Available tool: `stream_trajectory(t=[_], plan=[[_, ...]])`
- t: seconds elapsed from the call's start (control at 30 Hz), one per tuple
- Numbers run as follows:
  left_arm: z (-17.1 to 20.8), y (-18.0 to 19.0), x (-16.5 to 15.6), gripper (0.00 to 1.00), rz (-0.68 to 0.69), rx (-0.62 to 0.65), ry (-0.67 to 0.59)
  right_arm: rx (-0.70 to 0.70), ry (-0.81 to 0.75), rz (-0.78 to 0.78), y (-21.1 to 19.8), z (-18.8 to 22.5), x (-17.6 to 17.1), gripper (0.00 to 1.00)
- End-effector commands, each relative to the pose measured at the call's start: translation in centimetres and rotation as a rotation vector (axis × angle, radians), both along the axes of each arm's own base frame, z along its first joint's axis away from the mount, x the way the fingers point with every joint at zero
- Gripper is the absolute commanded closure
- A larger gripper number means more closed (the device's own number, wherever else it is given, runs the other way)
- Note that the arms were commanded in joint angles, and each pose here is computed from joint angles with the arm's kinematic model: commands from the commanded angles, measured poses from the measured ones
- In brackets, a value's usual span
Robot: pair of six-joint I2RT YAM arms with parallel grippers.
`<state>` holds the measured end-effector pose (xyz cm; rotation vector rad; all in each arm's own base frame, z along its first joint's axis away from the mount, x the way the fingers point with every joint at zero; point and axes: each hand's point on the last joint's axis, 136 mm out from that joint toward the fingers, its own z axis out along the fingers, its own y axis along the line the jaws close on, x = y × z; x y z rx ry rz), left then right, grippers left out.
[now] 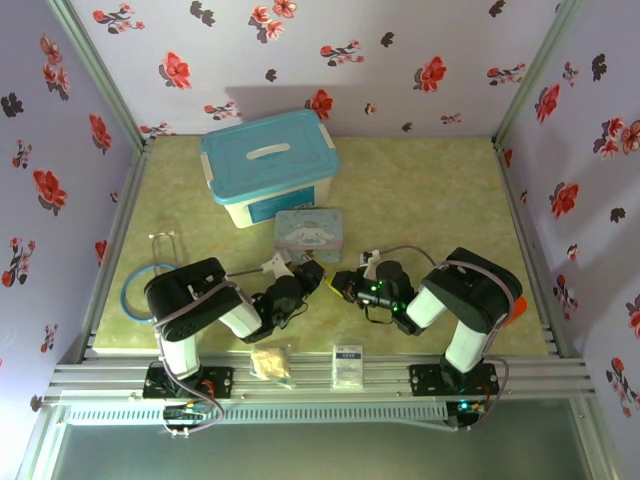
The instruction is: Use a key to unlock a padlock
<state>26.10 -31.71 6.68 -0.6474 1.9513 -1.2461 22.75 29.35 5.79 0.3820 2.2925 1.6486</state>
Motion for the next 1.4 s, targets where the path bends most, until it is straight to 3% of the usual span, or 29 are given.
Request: stream_trajectory(t=[0.0, 0.27, 0.47, 0.77, 1.03, 1.1, 1.37], plan=[[4.3, -6.7, -4.3, 1.00, -0.324, -0.170, -0.026, 0.141, -0.196, -0.015, 1.5, 5.9, 3.3, 1.00], [5.1, -6.4, -4.9, 1.00, -0.339, -0.184, -0.036, 0.163, -0.199, -0.019, -1.2, 6.7, 4.7, 1.00], [5.2, -7.0, -4.9, 1.00, -0.357, -0.188, -0.036, 0.149, -0.208, 0.024, 0.5, 6.6, 3.8, 1.00], [3.8, -6.9, -4.9, 1.00, -0.351, -0.169, -0.003, -0.113, -0.243, 0.022, 0.6, 5.1, 2.8, 1.00], [4.5, -7.2, -5.4, 1.00, -0.367, -0.178, -0.018, 0.096, -0.205, -0.002, 1.1, 7.5, 4.0, 1.00], [4.3, -7.0, -5.4, 1.00, -0.361, -0.177, -0.012, 0.111, -0.198, 0.009, 1.3, 7.5, 4.1, 0.94], [1.5, -4.0, -4.4, 1.00, -0.251, -0.132, 0.040, -0.212, -0.180, -0.005, -2.3, 2.9, 2.4, 0.78]])
